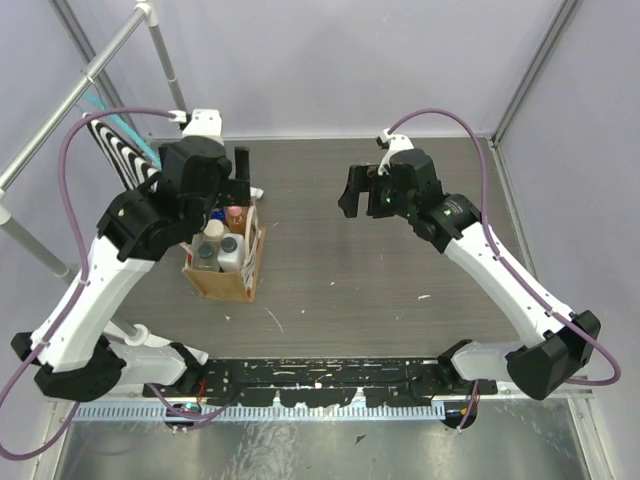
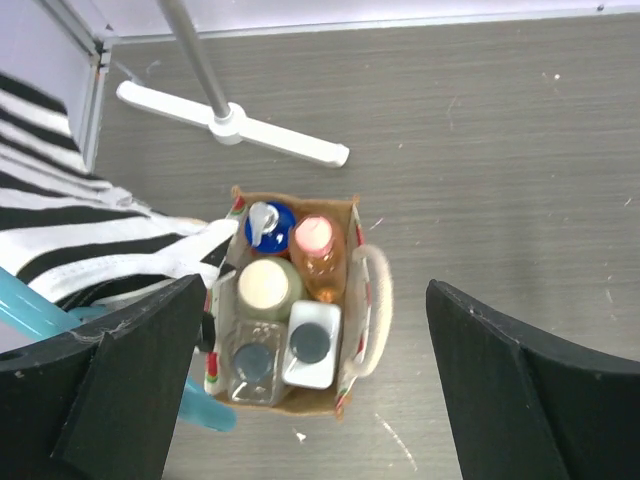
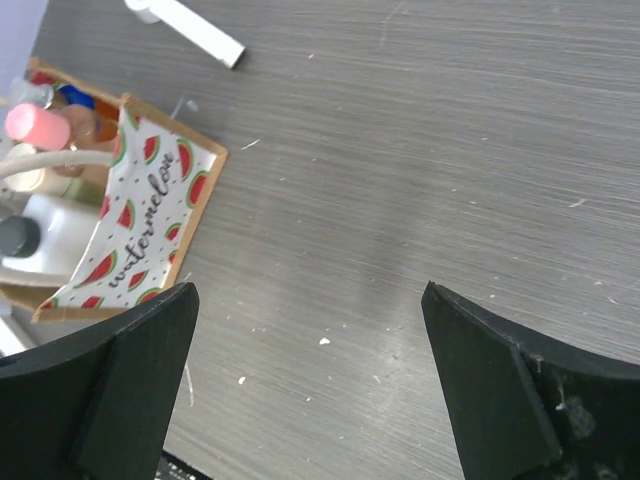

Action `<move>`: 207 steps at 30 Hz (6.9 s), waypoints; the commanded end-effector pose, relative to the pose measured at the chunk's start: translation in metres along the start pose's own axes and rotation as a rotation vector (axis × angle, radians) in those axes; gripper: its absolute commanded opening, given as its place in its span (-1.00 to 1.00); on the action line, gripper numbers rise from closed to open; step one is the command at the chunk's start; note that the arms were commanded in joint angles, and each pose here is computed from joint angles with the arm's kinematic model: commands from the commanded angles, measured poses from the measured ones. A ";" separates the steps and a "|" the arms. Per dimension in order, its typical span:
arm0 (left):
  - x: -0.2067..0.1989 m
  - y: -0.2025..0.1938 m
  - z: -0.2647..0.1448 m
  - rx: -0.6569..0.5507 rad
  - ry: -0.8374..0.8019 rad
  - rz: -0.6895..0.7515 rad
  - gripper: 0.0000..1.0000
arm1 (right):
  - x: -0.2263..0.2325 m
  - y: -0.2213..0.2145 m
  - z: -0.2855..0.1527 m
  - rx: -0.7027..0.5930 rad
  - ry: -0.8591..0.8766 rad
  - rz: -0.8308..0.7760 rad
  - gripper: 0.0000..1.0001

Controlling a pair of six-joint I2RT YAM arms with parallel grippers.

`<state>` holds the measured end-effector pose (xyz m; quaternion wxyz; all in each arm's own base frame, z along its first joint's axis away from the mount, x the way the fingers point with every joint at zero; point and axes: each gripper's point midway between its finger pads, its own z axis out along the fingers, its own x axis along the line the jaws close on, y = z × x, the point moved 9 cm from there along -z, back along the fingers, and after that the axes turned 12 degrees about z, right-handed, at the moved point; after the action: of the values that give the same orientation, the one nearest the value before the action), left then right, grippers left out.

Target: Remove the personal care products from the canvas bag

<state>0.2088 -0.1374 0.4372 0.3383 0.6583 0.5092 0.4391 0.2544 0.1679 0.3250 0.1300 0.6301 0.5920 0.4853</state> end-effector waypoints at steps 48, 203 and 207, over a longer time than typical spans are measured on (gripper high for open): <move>-0.023 -0.031 -0.031 0.047 -0.417 -0.155 0.97 | 0.146 -0.117 0.170 0.353 0.371 -0.031 0.42; -0.126 -0.091 0.087 0.327 -0.403 -0.122 0.97 | 0.058 0.034 0.086 -0.148 -0.149 -0.114 -0.90; -0.134 -0.090 0.096 0.335 -0.400 -0.105 0.70 | 0.066 0.073 0.026 -0.310 -0.130 -0.098 -0.91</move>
<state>0.2430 -0.2342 0.2793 0.3251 0.7552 0.5374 0.1876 0.3300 0.2488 0.2353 0.2034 0.6462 0.6563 0.3322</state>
